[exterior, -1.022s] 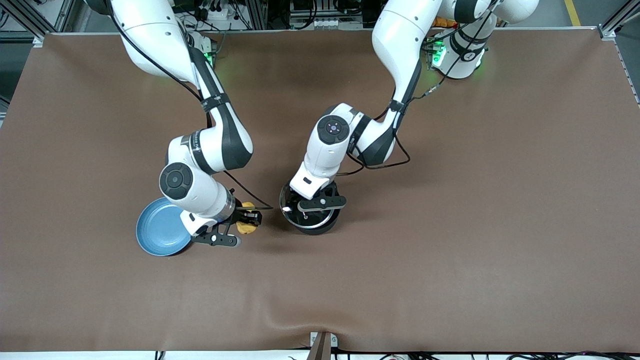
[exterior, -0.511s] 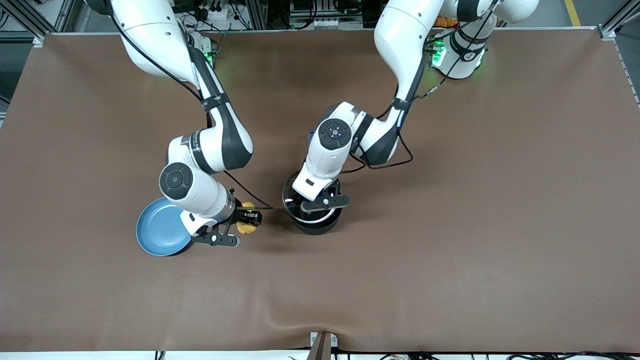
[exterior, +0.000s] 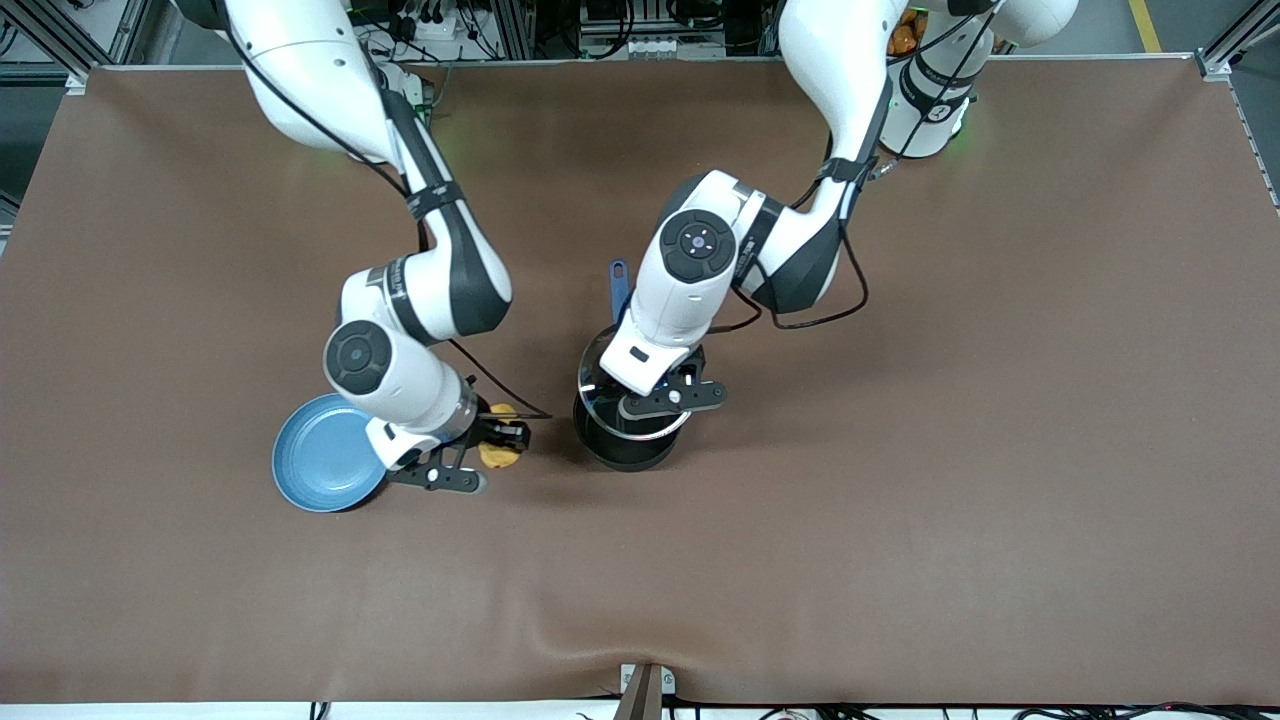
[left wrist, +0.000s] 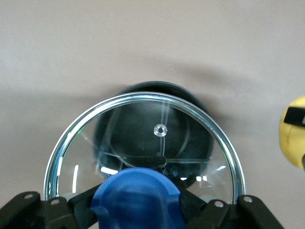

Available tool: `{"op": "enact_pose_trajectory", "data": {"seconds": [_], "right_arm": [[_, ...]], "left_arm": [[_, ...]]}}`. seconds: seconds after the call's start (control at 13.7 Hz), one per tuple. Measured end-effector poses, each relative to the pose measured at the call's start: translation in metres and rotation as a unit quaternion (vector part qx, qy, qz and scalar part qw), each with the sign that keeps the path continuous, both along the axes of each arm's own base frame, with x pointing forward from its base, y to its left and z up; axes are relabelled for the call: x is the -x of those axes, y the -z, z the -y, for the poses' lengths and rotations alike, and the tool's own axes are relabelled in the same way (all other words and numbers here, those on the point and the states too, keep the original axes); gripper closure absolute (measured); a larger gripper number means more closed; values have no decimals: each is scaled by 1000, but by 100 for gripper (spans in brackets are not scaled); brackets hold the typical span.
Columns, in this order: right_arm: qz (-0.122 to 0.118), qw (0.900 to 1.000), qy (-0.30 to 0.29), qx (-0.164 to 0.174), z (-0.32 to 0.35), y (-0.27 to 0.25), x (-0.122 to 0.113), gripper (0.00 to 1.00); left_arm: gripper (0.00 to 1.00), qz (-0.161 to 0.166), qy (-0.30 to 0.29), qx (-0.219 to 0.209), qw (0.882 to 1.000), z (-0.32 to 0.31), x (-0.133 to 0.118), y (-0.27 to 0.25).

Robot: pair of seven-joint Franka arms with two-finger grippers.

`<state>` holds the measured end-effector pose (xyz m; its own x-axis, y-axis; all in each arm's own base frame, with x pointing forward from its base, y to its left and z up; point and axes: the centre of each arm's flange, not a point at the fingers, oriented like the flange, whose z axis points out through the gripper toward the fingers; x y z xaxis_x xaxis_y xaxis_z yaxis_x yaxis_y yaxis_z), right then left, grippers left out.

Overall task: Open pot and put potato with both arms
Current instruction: 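Move the lid aside with the left gripper while the right gripper carries potato over pot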

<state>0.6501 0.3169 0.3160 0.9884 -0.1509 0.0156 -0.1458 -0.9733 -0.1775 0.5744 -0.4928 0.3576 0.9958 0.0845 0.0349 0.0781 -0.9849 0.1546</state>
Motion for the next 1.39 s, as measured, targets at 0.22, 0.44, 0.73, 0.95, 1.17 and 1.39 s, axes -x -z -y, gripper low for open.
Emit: {"op": "enact_pose_trajectory", "data": {"seconds": [0.22,0.44,0.73,0.95,1.17,1.39], "right_arm": [[3,1000,-2,-6,-47,-8,19,44],[6,1000,1,-6,-56,-6,21,44],[39,999,-17,-12,-99,12,30,44],[57,997,-43,-10,-145,40,41,44],[54,997,-53,-2,-160,62,46,44],[45,998,-49,5,-160,78,48,44]], "left_arm": [[55,9,52,-12,999,-52,-31,-13],[55,-15,74,-11,997,-119,-46,-26],[55,-19,88,-20,996,-200,-46,-13],[55,-20,98,-30,995,-256,-35,12],[55,-15,92,-47,995,-293,-23,46],[55,-15,82,-58,995,-308,-11,77]]}}
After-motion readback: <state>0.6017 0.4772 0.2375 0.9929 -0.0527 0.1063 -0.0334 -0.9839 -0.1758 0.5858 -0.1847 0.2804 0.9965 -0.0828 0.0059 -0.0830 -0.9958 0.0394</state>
